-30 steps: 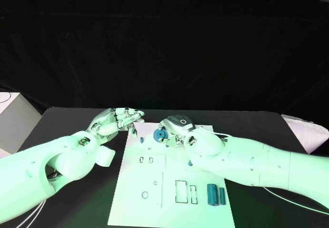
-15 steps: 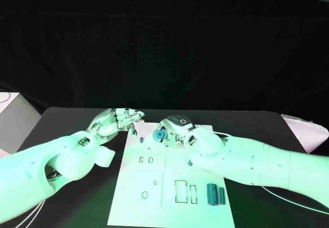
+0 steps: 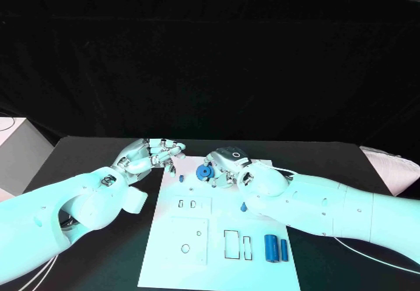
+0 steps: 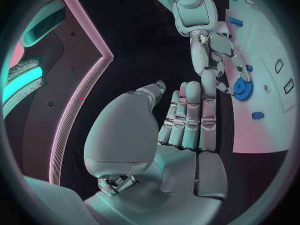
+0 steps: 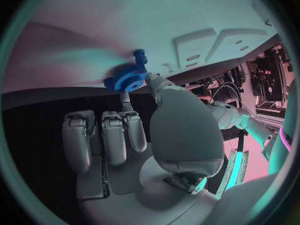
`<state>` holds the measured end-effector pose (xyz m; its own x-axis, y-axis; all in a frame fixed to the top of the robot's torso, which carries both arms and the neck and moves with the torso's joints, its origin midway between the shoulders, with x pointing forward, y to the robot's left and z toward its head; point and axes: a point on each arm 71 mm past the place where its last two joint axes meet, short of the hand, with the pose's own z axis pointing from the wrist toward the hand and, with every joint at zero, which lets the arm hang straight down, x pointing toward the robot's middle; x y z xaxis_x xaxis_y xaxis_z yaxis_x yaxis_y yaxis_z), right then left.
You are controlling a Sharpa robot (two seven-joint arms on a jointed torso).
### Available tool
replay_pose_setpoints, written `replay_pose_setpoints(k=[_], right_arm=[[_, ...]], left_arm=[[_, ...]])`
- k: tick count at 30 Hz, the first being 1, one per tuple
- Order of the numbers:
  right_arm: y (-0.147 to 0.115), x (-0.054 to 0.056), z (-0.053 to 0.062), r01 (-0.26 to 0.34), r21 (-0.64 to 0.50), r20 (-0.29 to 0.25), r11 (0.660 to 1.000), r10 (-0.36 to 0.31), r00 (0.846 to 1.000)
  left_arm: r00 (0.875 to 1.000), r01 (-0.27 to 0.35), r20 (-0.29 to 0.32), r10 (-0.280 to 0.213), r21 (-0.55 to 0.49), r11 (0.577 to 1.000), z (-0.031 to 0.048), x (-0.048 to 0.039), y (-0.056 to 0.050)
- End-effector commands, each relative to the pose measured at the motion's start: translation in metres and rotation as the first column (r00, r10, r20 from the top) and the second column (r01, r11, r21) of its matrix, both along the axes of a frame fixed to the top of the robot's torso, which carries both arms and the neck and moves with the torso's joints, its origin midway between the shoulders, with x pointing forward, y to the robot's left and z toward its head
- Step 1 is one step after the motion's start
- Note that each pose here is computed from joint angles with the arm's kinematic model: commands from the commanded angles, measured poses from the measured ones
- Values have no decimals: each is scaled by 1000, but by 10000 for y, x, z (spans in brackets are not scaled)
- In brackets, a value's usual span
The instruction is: Assemble the parts on the task board
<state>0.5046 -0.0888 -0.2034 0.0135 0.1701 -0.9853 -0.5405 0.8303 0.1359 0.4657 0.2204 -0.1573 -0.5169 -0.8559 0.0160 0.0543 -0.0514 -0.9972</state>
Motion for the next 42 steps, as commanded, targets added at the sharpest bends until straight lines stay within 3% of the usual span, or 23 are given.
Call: replay_pose_setpoints(k=[1,42], right_arm=[[-2,-2,-42,-9,-20,-45,1000,8,999],[-86,-19,-85,15,-17,-131,1000,-17,991]], left_arm=[[1000,24,2,-24,1,1000,6,-9,-30],[1000,18,-9,-18,-2,1000,-7,3,-14]])
